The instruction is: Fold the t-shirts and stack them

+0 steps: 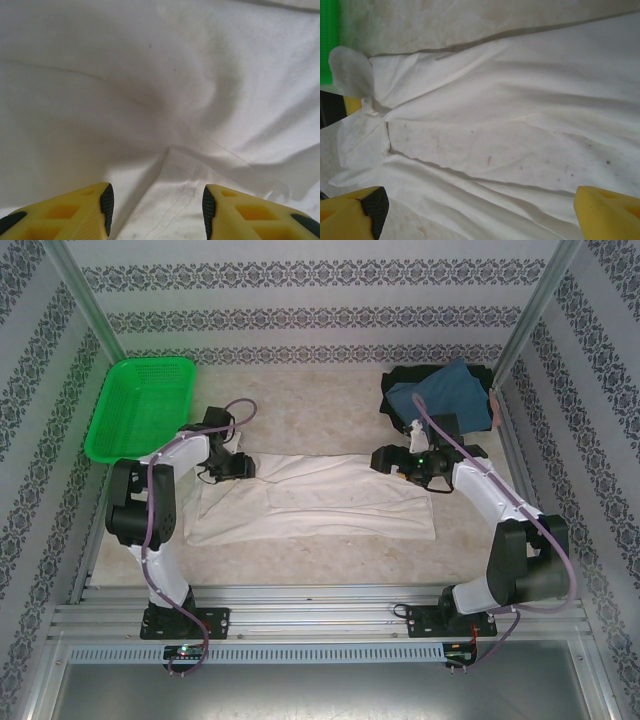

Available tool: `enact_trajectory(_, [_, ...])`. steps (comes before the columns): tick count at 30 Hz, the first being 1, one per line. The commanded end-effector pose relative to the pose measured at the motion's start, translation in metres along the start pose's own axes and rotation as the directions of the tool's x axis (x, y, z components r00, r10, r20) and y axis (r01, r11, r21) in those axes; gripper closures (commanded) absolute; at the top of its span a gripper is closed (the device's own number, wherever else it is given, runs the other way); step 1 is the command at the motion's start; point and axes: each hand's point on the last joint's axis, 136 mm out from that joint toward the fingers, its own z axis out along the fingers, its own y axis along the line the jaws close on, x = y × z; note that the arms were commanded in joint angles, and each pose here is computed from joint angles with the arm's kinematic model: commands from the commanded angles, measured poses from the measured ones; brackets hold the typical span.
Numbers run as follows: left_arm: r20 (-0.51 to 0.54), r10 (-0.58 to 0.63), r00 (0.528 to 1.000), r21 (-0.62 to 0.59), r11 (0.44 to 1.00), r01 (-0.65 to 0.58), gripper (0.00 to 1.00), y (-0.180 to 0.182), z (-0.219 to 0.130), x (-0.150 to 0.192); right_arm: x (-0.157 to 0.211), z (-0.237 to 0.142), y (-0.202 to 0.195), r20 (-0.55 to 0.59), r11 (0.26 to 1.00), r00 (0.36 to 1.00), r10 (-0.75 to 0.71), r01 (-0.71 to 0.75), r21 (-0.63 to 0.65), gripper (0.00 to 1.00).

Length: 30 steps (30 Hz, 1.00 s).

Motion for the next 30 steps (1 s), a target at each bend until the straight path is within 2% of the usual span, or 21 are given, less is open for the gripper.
enact_trajectory(1, [-0.036,0.067,0.997,-0.011,0.998,-0.068,0.5,-0.003,0.006,0.003,0.002,-0.005,0.006,0.011,0.999,0.999,-0.041,0.042,-0.015,0.04])
enact_trajectory(8, [-0.078,0.092,0.993,0.01,0.996,-0.091,0.58,-0.01,0.019,0.008,0.001,-0.001,0.004,0.002,0.999,0.999,-0.033,0.033,-0.011,0.04])
enact_trajectory(10, [-0.087,0.089,0.992,0.01,0.996,-0.089,0.64,-0.01,0.019,0.012,-0.001,-0.001,0.005,0.008,0.999,0.999,-0.035,0.035,-0.011,0.04])
enact_trajectory(14, [-0.053,0.09,0.995,0.015,0.996,-0.09,0.83,-0.014,0.011,0.013,-0.004,0.0,0.003,0.013,1.0,0.999,-0.031,0.031,-0.002,0.04])
enact_trajectory(19, [-0.013,0.133,0.991,0.033,0.991,-0.132,0.84,-0.03,-0.001,0.021,-0.008,0.003,0.002,0.016,0.999,0.999,-0.033,0.033,0.004,0.04])
enact_trajectory(25, [0.015,0.148,0.989,0.005,0.989,-0.148,0.84,-0.033,-0.01,0.039,-0.012,0.007,-0.001,0.008,1.0,1.0,-0.028,0.028,0.011,0.04])
enact_trajectory(30, [0.013,0.186,0.982,0.006,0.982,-0.186,0.84,-0.042,-0.014,0.058,-0.015,0.011,-0.002,0.002,1.0,1.0,-0.027,0.027,0.013,0.04])
